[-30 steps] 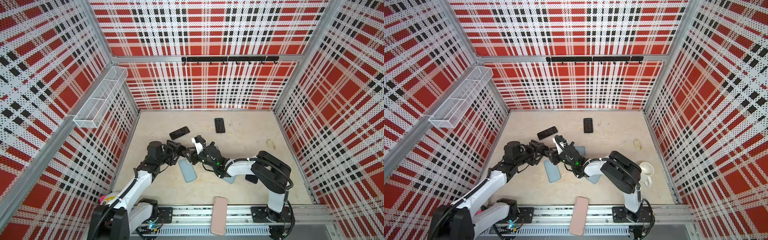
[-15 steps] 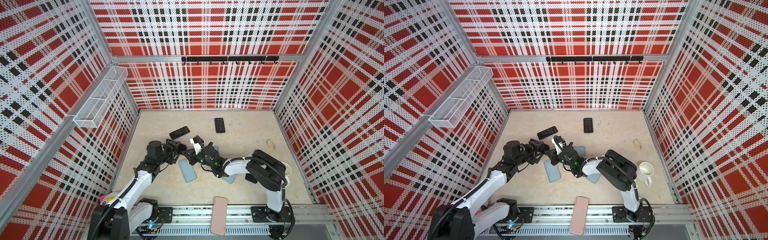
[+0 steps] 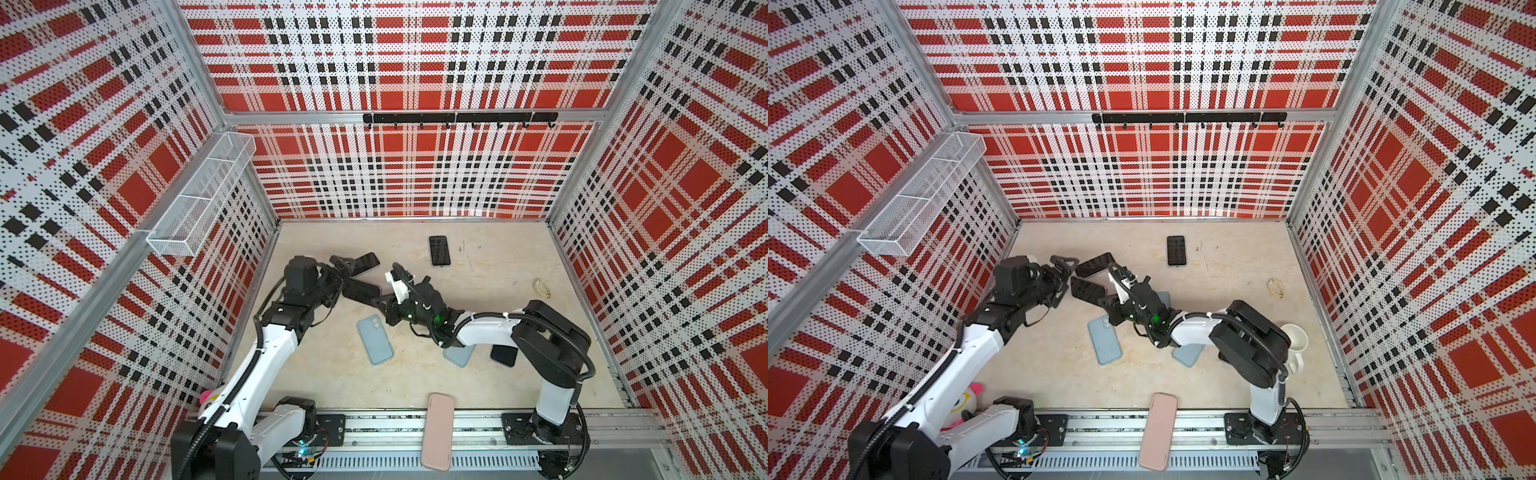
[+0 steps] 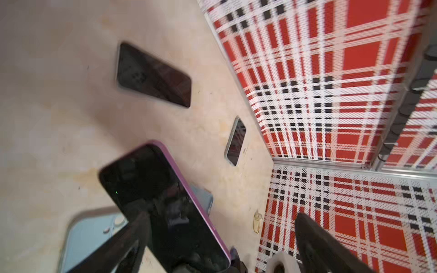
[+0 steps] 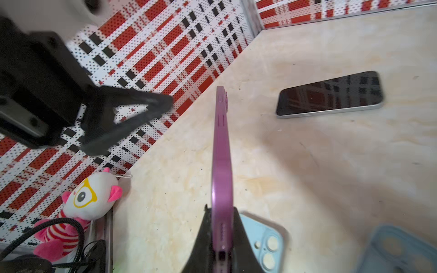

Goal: Put the phone into the phone case
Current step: 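Grip the phone's edge with the right gripper while the left gripper releases and withdraws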

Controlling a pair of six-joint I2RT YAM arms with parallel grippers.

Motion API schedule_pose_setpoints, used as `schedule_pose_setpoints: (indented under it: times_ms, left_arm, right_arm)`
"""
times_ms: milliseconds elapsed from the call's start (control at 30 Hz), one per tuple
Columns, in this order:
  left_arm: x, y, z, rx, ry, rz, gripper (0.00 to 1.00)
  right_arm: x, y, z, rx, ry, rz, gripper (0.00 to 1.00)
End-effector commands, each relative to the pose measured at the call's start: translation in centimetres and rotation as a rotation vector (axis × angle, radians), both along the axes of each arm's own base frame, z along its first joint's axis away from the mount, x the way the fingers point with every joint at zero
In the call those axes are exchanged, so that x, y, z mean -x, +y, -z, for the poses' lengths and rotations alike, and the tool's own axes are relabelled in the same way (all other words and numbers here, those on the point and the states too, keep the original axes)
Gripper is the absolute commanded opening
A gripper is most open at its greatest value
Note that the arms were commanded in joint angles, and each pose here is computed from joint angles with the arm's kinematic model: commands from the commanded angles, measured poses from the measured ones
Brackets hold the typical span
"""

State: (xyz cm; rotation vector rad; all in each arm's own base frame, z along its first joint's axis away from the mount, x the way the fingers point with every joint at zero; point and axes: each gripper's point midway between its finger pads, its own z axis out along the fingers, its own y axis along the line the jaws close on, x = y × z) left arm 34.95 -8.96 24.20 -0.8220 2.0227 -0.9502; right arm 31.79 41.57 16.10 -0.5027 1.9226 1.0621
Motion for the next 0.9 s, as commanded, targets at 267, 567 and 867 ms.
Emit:
schedule_pose_setpoints:
  times_ms: [267,567,867]
  left_arm:
    - [-6.3,-1.7,2.2,-0.514,-0.027,0.204,0.97]
    - [-8.4,-7.6,7.3,-0.572,0.003,0.452,0.83]
    - [-6.2,-9.7,11.5,-0.589,0.026,0.576,0.8]
  right_arm:
    - [-3.1,-14.7,-3.2,0.074,0.16,0.145,0.0]
    - [-1.3,-23.8,-1.7,0.32,0.376,0.232,0.0]
    - [-1.3,-26.2,-1.3,0.324,0.494,0.228,0.0]
